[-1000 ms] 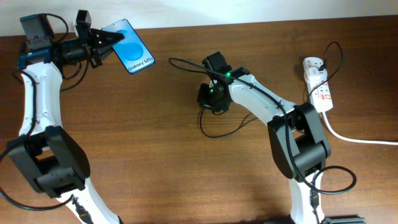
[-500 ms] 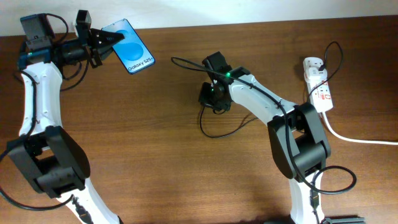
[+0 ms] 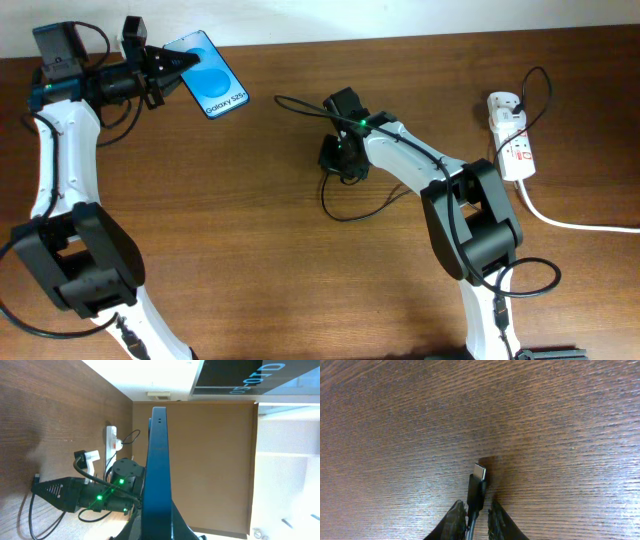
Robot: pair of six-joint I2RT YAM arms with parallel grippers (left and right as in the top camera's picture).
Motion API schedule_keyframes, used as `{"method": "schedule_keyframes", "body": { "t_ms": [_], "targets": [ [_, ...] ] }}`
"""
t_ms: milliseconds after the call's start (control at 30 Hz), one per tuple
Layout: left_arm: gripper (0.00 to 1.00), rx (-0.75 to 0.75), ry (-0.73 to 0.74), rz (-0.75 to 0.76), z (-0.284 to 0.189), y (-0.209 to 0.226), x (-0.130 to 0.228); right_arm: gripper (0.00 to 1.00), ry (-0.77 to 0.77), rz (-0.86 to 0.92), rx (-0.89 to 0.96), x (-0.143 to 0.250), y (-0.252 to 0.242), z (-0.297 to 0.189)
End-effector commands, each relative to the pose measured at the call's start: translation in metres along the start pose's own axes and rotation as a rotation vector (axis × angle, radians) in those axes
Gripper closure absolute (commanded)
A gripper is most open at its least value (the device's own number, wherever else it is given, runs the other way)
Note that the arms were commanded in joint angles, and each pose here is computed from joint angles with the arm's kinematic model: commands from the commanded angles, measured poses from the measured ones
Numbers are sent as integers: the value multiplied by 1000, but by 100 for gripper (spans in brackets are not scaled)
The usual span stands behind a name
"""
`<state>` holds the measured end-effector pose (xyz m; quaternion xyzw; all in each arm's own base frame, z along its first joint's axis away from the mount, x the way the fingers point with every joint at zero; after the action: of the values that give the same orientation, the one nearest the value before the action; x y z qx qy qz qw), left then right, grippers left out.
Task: Plug charger to phone and switch on socket
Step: 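Lower the right gripper and grasp the black cable's USB-C plug, then lift the plug with the right gripper toward the phone's bottom port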
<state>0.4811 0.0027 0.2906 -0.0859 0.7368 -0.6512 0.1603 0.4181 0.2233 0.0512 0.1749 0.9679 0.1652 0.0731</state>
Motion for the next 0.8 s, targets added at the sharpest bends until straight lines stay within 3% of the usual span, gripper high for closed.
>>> {"method": "schedule_keyframes", "body": {
  "t_ms": [0,267,333,433,633,767],
  "targets": [
    [100,41,23,62,-3,-21,5,80,8,-9,8,5,5,8],
    [100,42,23,62,-3,-21,5,80,3,-9,18,11,10,10],
    [100,44,25,62,-3,-22,6,96,0,-9,15,10,10,10],
    [100,44,26,63,-3,-22,6,96,-8,-23,4,9,12,10],
    [100,44,32,71,-1,-21,8,96,24,-191,-117,3,23,1],
    [100,44,32,78,-1,-21,8,96,106,-376,-328,2,33,-26]
  ]
}}
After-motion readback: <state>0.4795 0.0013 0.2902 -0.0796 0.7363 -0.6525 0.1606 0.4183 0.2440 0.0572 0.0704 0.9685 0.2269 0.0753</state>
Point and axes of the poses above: each gripper's point midway between its finger pads, its own z axis out along the fingers, its own y axis along the line the jaws close on, x = y × z, the point moved 5 cm from there along -z, back along the fingers, and after that the axes turned 4 degrees about z, right-handed, at the moved point
